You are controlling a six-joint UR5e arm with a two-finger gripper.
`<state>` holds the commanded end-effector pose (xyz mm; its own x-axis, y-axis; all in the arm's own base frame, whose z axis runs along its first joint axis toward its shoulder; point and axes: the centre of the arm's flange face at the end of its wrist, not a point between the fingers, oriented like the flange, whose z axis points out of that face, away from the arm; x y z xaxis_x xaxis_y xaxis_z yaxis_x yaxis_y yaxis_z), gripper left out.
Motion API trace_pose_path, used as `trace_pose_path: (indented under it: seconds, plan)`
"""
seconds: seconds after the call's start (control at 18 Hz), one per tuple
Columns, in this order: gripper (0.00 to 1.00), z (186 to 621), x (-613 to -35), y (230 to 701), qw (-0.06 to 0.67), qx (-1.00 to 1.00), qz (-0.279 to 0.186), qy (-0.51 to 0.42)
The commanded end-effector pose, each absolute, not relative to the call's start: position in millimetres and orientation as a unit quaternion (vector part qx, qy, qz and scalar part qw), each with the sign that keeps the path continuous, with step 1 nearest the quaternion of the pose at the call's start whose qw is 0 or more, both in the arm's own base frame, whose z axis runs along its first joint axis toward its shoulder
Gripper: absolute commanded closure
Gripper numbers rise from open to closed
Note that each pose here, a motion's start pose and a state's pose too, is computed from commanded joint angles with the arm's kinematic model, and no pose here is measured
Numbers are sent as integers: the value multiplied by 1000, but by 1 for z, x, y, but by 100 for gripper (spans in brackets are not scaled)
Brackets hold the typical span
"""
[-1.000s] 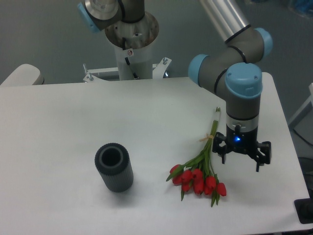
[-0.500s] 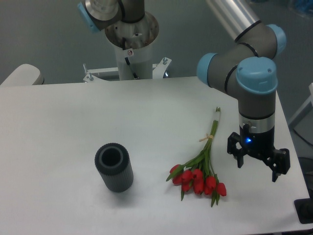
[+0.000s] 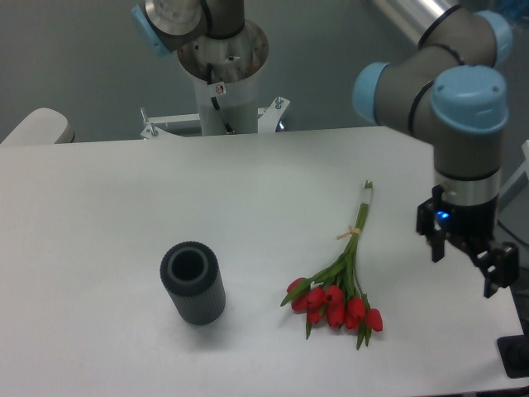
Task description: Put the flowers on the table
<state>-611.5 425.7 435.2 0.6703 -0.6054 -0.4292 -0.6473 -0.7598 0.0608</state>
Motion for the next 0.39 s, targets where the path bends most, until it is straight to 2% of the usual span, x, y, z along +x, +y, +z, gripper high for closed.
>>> trace_pose_path:
  seconds: [0.39]
  plan:
    - [0, 434, -610, 409, 43, -914, 205, 349]
